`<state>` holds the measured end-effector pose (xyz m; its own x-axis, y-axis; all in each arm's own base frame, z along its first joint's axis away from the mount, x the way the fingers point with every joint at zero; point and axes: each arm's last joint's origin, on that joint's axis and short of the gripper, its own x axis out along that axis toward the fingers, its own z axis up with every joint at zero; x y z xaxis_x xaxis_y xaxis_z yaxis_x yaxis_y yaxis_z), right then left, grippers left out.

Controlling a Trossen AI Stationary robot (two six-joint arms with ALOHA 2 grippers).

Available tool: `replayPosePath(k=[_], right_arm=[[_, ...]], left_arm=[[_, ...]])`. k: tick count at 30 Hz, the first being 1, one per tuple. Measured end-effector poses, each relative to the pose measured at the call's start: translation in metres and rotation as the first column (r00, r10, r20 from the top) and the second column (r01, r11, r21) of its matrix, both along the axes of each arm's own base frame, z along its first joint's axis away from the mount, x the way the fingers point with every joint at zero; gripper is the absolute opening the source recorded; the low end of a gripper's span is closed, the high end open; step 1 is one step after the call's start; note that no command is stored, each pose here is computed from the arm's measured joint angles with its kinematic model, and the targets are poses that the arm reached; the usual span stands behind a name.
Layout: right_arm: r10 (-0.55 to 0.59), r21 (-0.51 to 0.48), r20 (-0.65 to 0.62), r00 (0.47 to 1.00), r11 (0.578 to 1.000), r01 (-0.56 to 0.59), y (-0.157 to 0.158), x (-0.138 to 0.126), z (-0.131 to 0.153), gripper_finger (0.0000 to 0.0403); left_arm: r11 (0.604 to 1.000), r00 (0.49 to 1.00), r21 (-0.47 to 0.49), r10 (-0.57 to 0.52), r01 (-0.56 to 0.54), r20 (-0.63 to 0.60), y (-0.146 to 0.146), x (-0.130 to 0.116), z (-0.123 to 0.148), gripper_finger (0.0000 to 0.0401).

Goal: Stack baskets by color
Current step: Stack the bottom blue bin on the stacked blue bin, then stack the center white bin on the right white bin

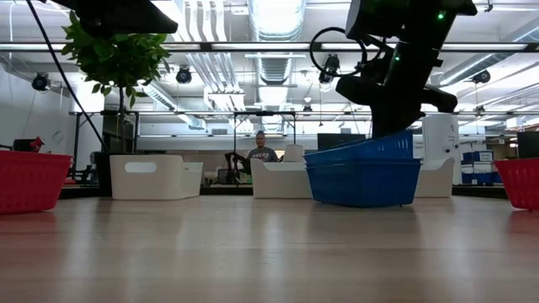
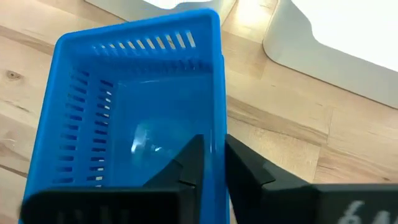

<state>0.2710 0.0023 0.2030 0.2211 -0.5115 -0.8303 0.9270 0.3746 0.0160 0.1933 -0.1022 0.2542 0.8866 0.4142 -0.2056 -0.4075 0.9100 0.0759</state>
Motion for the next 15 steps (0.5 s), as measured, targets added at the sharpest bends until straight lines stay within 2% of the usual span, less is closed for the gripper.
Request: replayPosePath(k=[9,15], right_arm=[[0.031,-0.033,-0.025,0.999,0.999,-0.032,-0.0015,-0.0011,0.0016,0.014],[0.041,-0.036,-0.027,0.999,0.998,-0.042,-0.0016,-0.0029,0.0055,0.0151]], left_arm=[[1.0,1.0,-0.001,0.0,0.0,0.0,0.0,0.0,0.0,0.0001],[1.0,1.0,-0.001,0.0,0.0,0.001,0.0,0.0,0.0,0.0001]])
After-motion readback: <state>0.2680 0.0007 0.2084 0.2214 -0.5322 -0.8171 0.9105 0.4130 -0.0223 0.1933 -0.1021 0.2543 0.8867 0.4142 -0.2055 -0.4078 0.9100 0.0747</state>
